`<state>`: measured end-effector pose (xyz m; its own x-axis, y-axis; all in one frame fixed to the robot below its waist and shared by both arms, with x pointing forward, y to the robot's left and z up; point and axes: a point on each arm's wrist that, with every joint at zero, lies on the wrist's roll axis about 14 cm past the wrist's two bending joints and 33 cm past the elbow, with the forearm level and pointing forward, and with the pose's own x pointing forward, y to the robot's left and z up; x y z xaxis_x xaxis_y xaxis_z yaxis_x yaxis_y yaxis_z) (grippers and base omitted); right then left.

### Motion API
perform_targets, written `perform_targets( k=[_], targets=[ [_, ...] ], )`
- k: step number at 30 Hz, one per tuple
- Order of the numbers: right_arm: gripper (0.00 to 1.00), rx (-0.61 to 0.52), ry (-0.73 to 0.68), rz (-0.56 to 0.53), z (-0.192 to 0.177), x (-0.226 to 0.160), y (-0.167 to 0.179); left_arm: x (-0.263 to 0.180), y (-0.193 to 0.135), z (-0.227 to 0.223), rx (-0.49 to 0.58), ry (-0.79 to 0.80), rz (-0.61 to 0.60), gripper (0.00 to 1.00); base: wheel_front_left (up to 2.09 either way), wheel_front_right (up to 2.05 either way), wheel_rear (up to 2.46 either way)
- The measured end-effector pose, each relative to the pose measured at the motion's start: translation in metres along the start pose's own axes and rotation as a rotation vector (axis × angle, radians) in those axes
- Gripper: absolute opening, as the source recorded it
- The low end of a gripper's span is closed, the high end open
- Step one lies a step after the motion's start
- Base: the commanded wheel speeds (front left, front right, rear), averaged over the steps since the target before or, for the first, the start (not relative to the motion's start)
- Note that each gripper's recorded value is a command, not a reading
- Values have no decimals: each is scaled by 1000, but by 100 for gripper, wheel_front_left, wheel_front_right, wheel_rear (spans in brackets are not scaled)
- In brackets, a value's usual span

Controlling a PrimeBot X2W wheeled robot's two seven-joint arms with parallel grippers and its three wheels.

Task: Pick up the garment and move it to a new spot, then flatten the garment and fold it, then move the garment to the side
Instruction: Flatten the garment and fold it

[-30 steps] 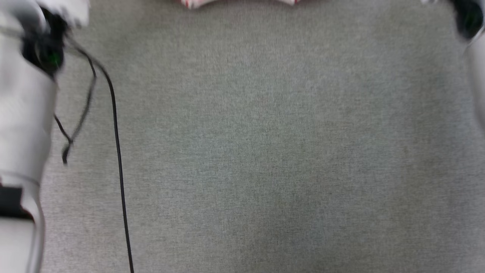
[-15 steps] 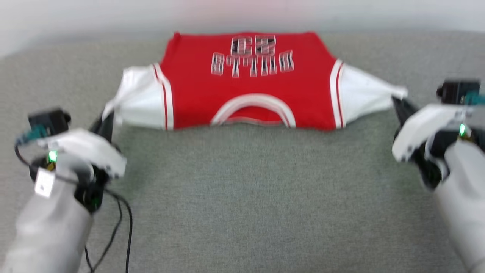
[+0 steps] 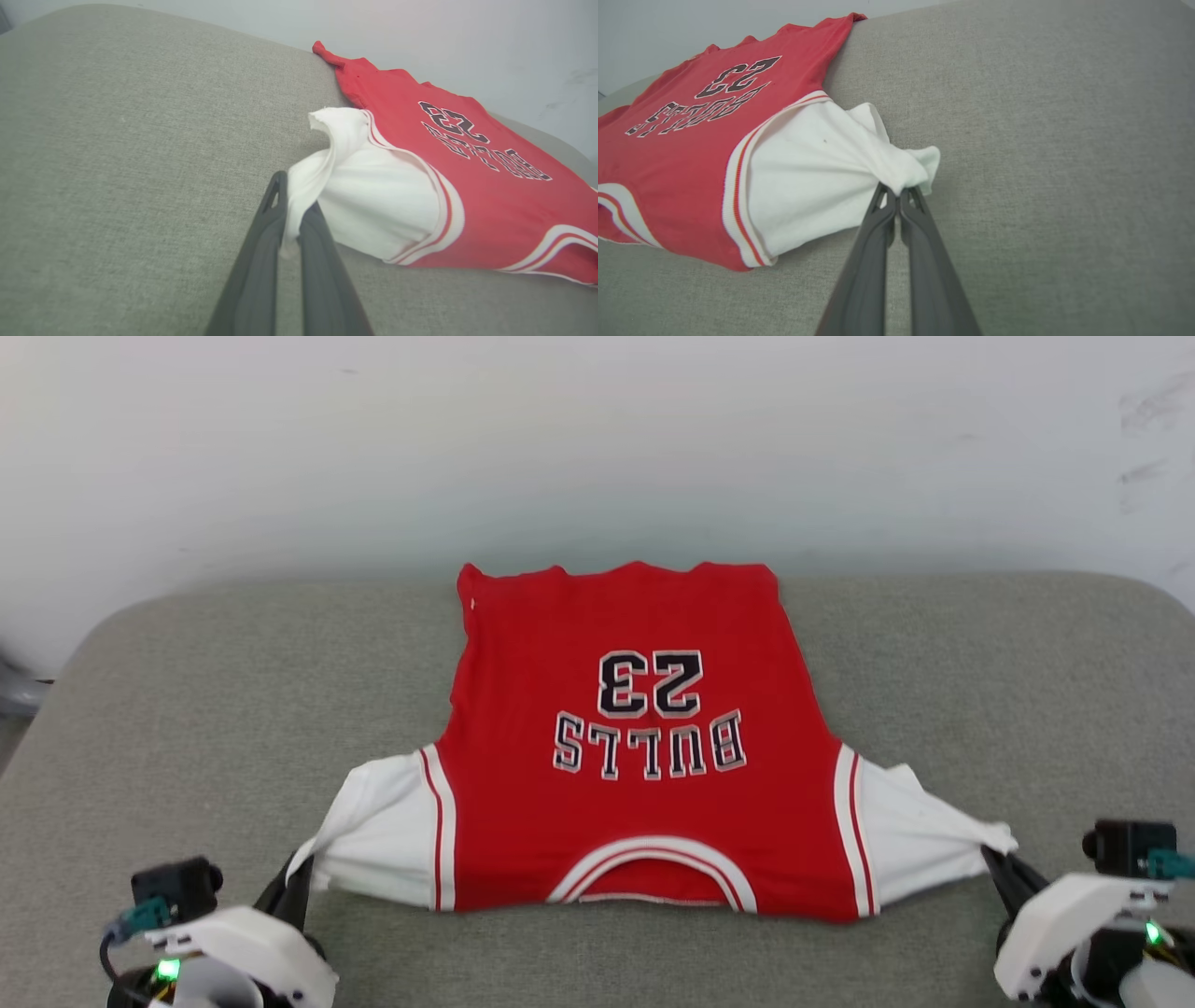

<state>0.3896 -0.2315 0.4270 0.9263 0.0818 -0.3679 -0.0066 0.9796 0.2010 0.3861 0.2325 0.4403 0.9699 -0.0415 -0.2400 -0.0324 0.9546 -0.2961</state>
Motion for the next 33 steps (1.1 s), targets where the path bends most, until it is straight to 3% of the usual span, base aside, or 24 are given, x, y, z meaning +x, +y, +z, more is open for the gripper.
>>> perform_targets(
  k=[6,20,22,23,24,33],
  targets=[
    [0,27,22,-8,-30,-38,-1,-52,15,-17,-8,6,62,0,0,0,0],
    [0,26,140,-82,-72,-103,3,-102,4,-34,2,49,61,0,0,0,0],
    [45,19,125,-77,-65,-102,6,-101,0,-30,16,38,52,0,0,0,0],
    [78,16,109,-75,-59,-100,7,-101,-2,-28,21,32,46,0,0,0,0],
    [100,11,94,-72,-53,-98,8,-100,-5,-26,27,25,40,0,0,0,0],
    [100,-35,-153,-58,40,-50,10,-89,-22,-7,55,-30,-4,0,0,0,0]
  ],
)
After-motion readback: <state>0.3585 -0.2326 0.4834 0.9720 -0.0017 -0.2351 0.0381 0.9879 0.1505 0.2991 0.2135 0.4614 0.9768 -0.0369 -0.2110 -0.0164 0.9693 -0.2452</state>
